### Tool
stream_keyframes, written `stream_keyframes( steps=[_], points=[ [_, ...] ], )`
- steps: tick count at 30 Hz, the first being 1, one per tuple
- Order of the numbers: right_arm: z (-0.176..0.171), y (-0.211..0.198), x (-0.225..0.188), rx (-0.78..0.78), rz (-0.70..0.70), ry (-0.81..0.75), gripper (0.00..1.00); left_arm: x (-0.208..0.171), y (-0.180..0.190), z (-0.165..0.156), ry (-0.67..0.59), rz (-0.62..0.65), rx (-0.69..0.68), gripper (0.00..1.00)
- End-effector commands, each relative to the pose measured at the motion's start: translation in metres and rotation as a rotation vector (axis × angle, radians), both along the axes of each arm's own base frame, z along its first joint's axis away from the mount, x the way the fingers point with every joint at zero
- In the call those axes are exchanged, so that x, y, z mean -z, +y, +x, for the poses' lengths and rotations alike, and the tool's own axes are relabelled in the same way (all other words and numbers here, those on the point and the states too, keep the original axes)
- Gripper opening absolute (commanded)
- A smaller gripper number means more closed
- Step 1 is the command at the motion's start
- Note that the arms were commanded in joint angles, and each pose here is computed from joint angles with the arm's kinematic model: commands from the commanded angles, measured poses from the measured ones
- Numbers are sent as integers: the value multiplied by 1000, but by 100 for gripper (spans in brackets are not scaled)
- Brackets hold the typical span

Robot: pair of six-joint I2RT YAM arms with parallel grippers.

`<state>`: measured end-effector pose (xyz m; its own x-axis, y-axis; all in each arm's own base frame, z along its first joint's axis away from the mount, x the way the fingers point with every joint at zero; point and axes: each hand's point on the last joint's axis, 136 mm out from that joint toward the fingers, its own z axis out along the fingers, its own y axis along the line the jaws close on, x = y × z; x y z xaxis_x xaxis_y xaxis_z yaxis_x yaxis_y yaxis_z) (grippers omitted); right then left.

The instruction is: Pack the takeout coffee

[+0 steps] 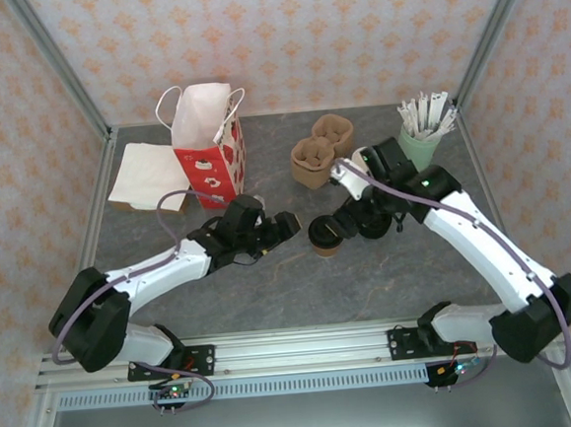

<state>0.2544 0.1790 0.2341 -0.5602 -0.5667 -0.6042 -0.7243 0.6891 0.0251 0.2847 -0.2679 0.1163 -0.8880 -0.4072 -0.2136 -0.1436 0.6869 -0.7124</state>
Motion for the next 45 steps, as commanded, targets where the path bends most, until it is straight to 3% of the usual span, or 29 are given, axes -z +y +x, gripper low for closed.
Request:
stream_keyframes(
  steps=[1, 4, 9, 11, 23, 45],
  points=[
    [14, -7, 3, 293, 187, 135, 99, -27, -22, 11, -44, -85, 53, 89],
    [18, -19, 14, 456, 287, 291, 98, -23, -29, 13, -29, -92, 71, 90],
    [17, -17, 43, 556, 501, 570, 79, -19, -40, 16, -11, -98, 97, 89],
    [15, -20, 58, 594, 498, 614, 74, -16, -42, 16, -4, -84, 106, 89],
    [11, -16, 106, 677, 519, 747, 52, 6, -50, 13, 51, -4, 141, 78],
    [4, -15, 133, 704, 476, 839, 41, 20, -46, 8, 84, 40, 138, 72]
  ],
)
